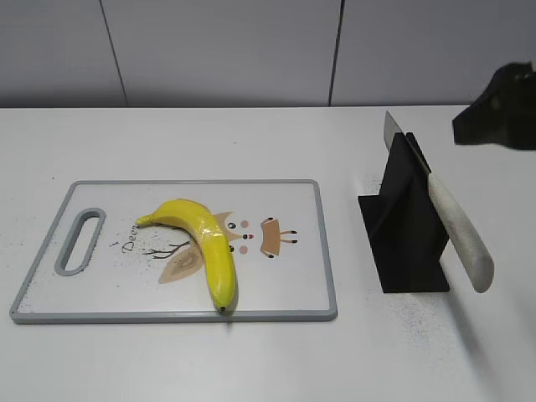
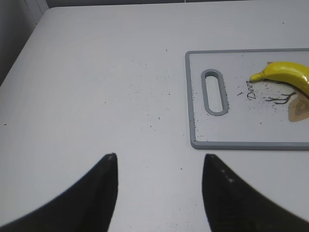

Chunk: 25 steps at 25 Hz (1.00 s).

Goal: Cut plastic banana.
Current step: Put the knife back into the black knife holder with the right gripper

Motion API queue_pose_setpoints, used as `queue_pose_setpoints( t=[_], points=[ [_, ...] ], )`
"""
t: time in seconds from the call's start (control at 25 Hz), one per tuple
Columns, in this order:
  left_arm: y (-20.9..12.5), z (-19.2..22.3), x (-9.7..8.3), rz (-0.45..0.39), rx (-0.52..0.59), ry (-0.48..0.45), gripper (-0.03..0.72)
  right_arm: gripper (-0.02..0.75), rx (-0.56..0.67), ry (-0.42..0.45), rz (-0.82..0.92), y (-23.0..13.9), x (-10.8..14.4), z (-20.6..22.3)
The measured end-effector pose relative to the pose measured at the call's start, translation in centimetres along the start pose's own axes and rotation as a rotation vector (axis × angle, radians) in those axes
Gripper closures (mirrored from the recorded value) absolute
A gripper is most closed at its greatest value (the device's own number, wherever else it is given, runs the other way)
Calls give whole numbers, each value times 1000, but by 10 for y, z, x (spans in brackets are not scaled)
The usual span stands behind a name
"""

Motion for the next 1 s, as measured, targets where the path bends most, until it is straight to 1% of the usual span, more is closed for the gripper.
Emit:
queue_pose_setpoints(
  t=[0.08, 0.16, 0.2, 0.28, 0.36, 0.52, 0.68, 0.8, 0.88, 1.0],
  points=[
    [0, 0, 0, 0, 0, 0, 166, 101, -47, 19, -71, 8, 4, -19],
    [0, 0, 0, 0, 0, 0, 166, 118, -51, 19, -126, 5, 3, -31],
    [0, 0, 0, 0, 0, 0, 166, 130, -32, 12, -162, 1, 1, -37],
    [0, 0, 0, 0, 0, 0, 166, 153, 24, -3, -235, -13, -4, -48],
    [0, 0, 0, 0, 0, 0, 166, 162, 76, -15, -270, -30, -11, -55],
    [0, 0, 0, 0, 1, 0, 167, 167, 79, -14, -289, -72, -29, -69],
    [0, 0, 0, 0, 1, 0, 167, 168, 11, 5, -293, -110, -45, -81],
    [0, 0, 0, 0, 1, 0, 167, 168, -28, 15, -294, -132, -55, -88],
    [0, 0, 0, 0, 1, 0, 167, 169, -74, 28, -295, -142, -59, -96],
    [0, 0, 0, 0, 1, 0, 167, 171, -177, 56, -295, -148, -61, -111]
  ],
)
Point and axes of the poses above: a point on each arm's last joint axis where the gripper is mounted, z pointing out along that axis toward the gripper, x along the wrist's bending axis when the last joint is at zero, y = z × x, the point moved 4 cm from there along z, pointing out along that axis toward the gripper, and after that the axes turned 10 degrees about z, right-handed, at the moved point
